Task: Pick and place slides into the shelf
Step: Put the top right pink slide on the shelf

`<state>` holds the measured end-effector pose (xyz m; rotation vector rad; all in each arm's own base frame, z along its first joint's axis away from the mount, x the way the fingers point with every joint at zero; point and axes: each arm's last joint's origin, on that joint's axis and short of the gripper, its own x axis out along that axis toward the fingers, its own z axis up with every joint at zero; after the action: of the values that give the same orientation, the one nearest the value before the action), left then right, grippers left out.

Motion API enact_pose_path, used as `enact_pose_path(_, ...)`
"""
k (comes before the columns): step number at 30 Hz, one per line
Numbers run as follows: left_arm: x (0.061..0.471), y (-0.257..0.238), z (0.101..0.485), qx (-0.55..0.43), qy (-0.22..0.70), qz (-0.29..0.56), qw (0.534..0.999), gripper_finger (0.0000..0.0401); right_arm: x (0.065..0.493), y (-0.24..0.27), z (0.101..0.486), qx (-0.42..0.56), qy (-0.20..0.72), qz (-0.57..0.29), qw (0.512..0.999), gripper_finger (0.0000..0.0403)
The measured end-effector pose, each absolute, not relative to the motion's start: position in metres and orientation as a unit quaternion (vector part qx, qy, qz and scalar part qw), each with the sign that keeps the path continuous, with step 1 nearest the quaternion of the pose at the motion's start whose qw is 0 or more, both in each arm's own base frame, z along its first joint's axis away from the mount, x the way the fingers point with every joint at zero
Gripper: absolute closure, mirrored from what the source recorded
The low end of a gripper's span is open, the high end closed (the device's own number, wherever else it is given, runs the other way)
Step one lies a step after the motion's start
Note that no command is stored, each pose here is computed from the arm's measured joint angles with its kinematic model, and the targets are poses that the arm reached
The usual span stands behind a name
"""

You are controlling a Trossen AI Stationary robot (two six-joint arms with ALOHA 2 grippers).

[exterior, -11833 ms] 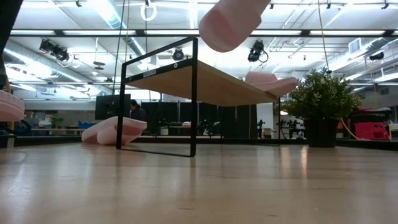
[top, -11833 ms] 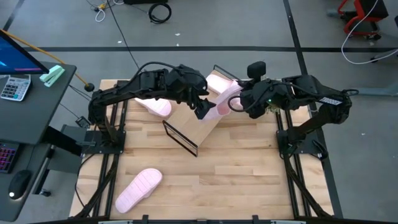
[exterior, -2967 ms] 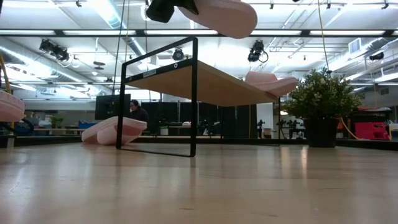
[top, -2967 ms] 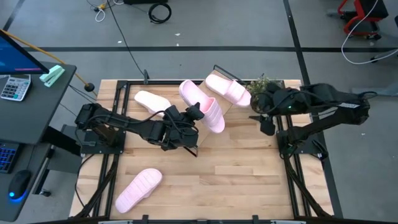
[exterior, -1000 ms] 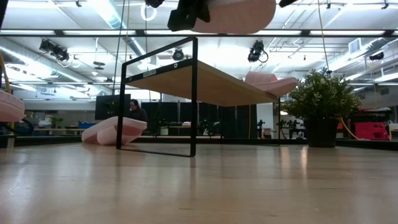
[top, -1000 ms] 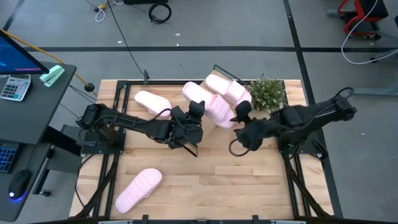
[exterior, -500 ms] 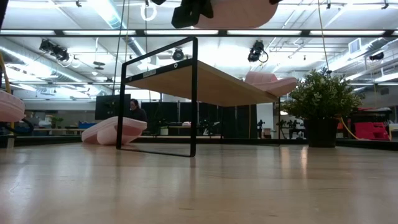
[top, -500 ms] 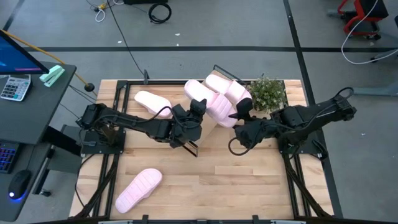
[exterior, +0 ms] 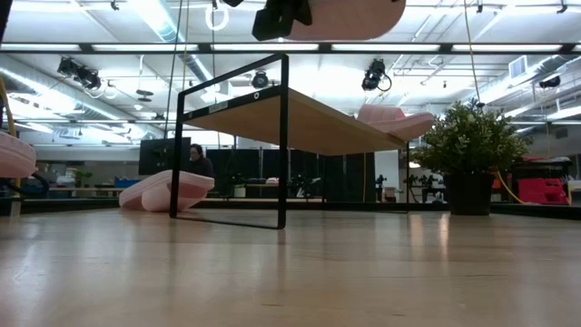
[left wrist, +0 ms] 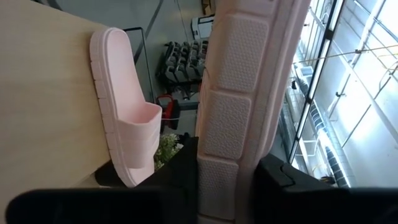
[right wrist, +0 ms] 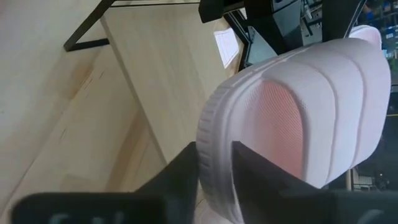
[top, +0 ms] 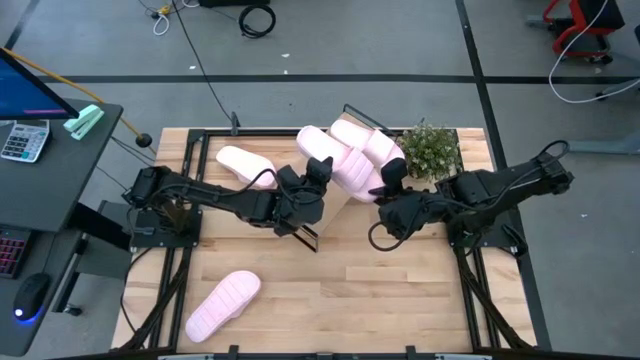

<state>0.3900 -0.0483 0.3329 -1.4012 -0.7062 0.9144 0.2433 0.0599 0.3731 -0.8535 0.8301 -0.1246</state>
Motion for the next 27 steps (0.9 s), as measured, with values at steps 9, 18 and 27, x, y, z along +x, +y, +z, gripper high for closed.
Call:
enact_pose_path(9,0.39,-0.048,0.333,-0.606,-0.303,0.397,0.619,0.0284,0.243,0.06,0.373,-0.403,0.392,-0.06,0.825,0.0369)
enact_pose_path(18,0.381,-0.048,0.346,-0.6,-0.295,0.393,0.631,0.0265,0.242,0.059,0.373,-0.402,0.398,-0.068,0.822,0.0369)
enact_pose_path(27,0.379,-0.052,0.344,-0.579,-0.269,0.405,0.655,0.0196,0.234,0.055,0.377,-0.405,0.397,-0.086,0.819,0.037)
